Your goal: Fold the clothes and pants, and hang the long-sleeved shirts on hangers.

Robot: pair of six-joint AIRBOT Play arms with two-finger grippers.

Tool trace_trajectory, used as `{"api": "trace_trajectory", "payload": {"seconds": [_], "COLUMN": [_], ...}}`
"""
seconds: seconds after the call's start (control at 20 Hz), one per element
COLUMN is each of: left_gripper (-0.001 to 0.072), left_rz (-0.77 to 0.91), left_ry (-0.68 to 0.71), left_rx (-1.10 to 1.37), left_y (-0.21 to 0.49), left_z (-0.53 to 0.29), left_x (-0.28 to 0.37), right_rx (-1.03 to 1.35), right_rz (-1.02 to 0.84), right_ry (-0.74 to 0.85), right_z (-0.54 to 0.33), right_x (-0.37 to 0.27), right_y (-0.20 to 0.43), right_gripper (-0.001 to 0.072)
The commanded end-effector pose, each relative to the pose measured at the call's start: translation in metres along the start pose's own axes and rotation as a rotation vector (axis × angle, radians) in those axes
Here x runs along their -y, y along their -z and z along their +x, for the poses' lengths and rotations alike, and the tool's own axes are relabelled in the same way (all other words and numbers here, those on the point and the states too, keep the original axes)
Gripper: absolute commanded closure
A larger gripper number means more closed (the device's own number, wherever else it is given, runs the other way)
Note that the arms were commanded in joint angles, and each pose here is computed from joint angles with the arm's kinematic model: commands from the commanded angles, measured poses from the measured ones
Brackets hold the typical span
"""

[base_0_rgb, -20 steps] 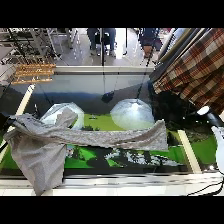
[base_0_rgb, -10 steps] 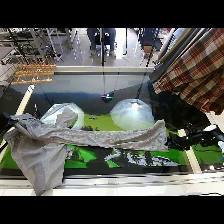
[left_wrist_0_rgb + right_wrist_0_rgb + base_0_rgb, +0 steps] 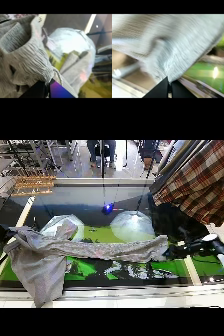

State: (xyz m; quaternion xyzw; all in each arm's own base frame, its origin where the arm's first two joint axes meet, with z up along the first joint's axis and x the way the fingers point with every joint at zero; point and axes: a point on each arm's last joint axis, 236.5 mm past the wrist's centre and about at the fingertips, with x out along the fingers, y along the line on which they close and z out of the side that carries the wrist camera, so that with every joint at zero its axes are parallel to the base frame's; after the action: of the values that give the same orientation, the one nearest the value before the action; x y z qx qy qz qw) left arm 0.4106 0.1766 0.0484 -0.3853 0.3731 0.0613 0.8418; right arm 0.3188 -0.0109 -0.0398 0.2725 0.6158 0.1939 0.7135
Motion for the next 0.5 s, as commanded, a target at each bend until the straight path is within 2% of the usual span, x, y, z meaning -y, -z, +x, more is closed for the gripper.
{"api": "trace_trajectory", "payload": {"seconds": [0.0,0.15,0.3,0.45], "left_gripper": [0.0690,0.0690,0.0690,0.0690], "left_rz": [0.092,0.192,0.213,0.281], "left_ry": [0.028,0.087,0.319,0.554], "left_rx": [0.126,0.414,0.734,0.990], "left_y": [-0.027,-0.080,-0.106,-0.097], "left_z": [-0.054,-0.166,-0.308,-0.439], "left_x": [0.042,0.121,0.225,0.304], "right_rx": [0.232,0.519,0.915,1.248], "right_rz": [-0.126,-0.290,-0.406,-0.443], "right_ry": [-0.048,0.071,0.270,0.519], "right_z": [-0.067,-0.169,-0.302,-0.421], "right_x": [-0.080,-0.155,-0.233,-0.284], "right_y": [-0.030,-0.051,-0.053,-0.013], "right_gripper": [0.0686,0.0686,0.0686,0.0686]}}
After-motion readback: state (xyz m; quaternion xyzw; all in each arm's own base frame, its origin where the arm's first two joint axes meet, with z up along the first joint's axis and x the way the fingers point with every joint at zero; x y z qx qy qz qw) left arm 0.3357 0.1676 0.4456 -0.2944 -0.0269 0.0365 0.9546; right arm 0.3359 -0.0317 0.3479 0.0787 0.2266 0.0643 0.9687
